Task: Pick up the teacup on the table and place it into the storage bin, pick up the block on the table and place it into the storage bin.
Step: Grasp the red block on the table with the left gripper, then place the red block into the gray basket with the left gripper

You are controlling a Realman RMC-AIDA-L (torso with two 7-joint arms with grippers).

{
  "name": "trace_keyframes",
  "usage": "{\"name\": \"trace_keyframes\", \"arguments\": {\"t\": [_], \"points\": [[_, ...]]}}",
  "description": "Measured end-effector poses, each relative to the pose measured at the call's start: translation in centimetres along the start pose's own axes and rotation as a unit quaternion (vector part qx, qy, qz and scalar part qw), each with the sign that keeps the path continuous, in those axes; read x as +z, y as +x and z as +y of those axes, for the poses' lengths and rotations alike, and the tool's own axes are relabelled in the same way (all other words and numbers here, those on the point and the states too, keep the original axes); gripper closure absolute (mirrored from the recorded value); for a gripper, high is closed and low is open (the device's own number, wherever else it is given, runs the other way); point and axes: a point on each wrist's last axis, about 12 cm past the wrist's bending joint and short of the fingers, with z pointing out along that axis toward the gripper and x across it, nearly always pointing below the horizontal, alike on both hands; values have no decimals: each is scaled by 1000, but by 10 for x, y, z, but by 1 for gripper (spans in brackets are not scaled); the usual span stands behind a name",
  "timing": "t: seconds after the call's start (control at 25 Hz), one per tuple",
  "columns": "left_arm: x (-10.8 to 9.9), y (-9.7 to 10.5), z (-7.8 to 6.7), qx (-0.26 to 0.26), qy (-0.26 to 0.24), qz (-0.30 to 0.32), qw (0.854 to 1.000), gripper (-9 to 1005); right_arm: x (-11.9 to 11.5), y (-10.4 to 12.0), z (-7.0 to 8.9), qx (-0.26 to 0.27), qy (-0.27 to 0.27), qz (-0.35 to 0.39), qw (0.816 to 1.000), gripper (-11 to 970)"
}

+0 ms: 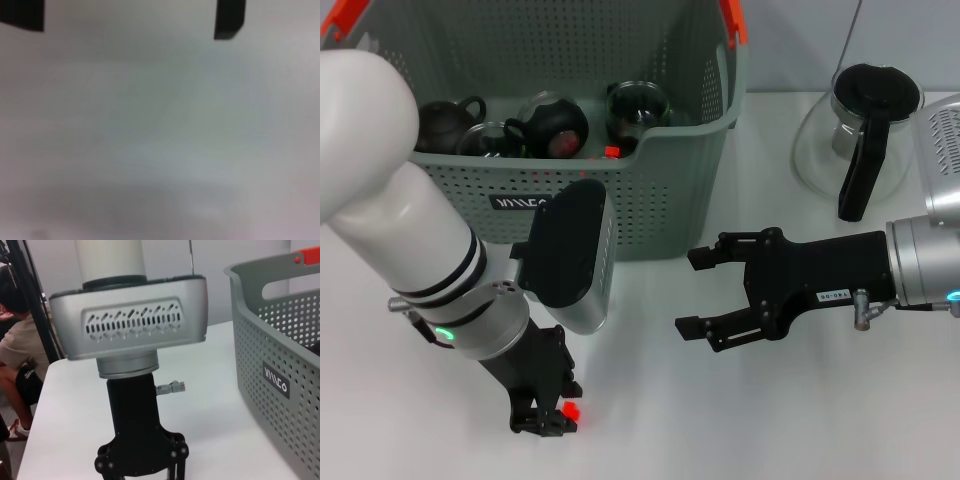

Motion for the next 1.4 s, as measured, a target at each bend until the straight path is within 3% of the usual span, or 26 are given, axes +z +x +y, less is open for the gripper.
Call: {"name": "trace_keyframes", "arguments": {"t": [0.52,1.08,1.24,1.32,1.4], "points": [[5,-1,-2,5,5,3,1000,773,1,0,-1,-2,5,-2,1000,32],[3,-5,-6,2,3,-5,1000,803,0,0,-1,-1,7,-6,1000,32],[-14,-10,-9,-13,-5,-42,999,788,-2,2,-1,3,9,-6,1000,32],[-30,-10,-6,-43,-11,-86,995,780,-4,4,-2,8,13,-7,1000,32],[-54,-3,-1,-98,-25,-165,981,773,-7,7,-3,15,18,-9,1000,32]]}}
